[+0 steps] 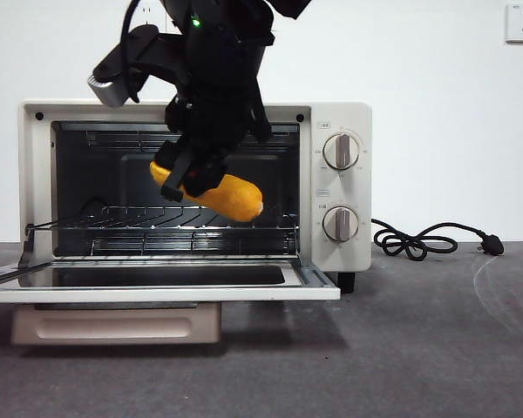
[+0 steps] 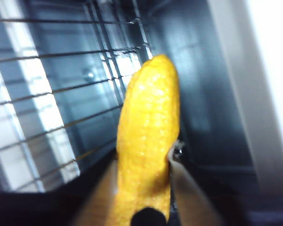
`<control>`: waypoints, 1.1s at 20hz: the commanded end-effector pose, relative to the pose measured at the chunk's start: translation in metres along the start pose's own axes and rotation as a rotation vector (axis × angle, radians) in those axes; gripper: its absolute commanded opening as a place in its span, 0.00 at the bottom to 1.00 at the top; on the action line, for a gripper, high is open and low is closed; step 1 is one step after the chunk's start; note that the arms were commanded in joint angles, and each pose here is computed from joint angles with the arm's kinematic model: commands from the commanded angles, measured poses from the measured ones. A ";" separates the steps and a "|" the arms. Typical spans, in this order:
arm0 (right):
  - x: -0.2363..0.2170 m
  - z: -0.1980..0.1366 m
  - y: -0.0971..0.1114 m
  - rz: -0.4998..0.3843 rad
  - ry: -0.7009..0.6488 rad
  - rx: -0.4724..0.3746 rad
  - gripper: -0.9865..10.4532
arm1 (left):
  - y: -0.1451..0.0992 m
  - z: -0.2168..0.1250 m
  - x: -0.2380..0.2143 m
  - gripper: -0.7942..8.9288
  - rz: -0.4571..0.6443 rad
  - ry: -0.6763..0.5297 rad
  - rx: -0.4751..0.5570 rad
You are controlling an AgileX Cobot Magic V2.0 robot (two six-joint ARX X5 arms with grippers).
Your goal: Take the corn from the table,put the corn in the oven
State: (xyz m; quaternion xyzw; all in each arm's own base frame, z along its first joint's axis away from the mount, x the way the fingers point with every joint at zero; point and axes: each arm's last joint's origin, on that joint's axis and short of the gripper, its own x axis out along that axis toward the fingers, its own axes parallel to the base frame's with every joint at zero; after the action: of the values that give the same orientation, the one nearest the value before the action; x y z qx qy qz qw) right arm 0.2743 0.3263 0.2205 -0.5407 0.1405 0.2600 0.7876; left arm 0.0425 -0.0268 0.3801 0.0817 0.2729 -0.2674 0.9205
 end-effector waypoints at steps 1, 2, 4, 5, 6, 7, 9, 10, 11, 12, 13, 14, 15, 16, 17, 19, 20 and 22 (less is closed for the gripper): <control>0.005 0.000 0.004 0.009 -0.001 0.028 0.38 | 0.000 -0.001 0.001 0.08 0.001 0.001 -0.005; 0.004 0.001 0.005 0.010 -0.003 0.039 0.40 | 0.000 -0.001 0.001 0.08 0.001 0.001 -0.005; 0.002 0.003 0.007 0.004 0.002 0.053 0.40 | 0.000 -0.001 0.001 0.08 0.001 0.001 -0.005; 0.000 0.005 0.010 0.001 0.003 0.052 0.40 | 0.000 -0.001 0.001 0.08 0.001 0.001 -0.005; -0.003 0.008 0.013 0.003 -0.001 0.055 0.39 | 0.000 -0.001 0.001 0.08 0.002 0.001 -0.005; -0.006 0.011 0.016 -0.002 0.000 0.050 0.39 | 0.000 -0.001 0.001 0.08 0.001 0.001 -0.005; -0.013 0.018 0.024 -0.015 0.001 0.034 0.39 | 0.000 -0.001 0.001 0.08 0.001 -0.001 -0.004; -0.017 0.022 0.028 -0.025 0.004 0.023 0.39 | 0.000 -0.001 0.001 0.08 0.002 -0.002 -0.004; -0.021 0.025 0.032 -0.036 0.009 0.021 0.39 | 0.000 -0.001 0.001 0.08 0.002 -0.002 -0.004; -0.025 0.029 0.036 -0.050 0.016 0.018 0.39 | 0.000 -0.001 0.001 0.08 0.003 -0.003 -0.004; -0.029 0.032 0.040 -0.067 0.023 0.028 0.39 | 0.000 -0.001 0.001 0.08 0.007 -0.005 -0.003; -0.034 0.035 0.042 -0.081 0.027 0.032 0.39 | 0.000 -0.001 0.001 0.08 0.019 -0.007 -0.001; -0.039 0.038 0.044 -0.090 0.025 0.040 0.39 | 0.001 0.000 0.001 0.08 0.036 -0.010 -0.001; -0.045 0.042 0.046 -0.100 0.020 0.050 0.39 | 0.002 0.000 0.001 0.08 0.055 -0.017 -0.001; -0.052 0.044 0.046 -0.103 0.015 0.061 0.39 | 0.002 0.002 0.001 0.08 0.070 -0.030 0.007; -0.068 0.049 0.047 -0.091 0.002 0.085 0.39 | 0.003 0.006 0.001 0.08 0.113 -0.069 0.033; -0.077 0.050 0.046 -0.080 -0.002 0.099 0.39 | 0.004 0.009 0.002 0.08 0.136 -0.090 0.047; -0.098 0.051 0.045 -0.050 -0.005 0.127 0.39 | 0.005 0.018 0.007 0.07 0.169 -0.128 0.079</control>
State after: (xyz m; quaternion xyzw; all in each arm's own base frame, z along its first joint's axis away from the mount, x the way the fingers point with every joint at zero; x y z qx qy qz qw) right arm 0.1663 0.3592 0.2533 -0.5168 0.1365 0.2359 0.8116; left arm 0.0565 -0.0301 0.3934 0.1074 0.1949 -0.2019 0.9538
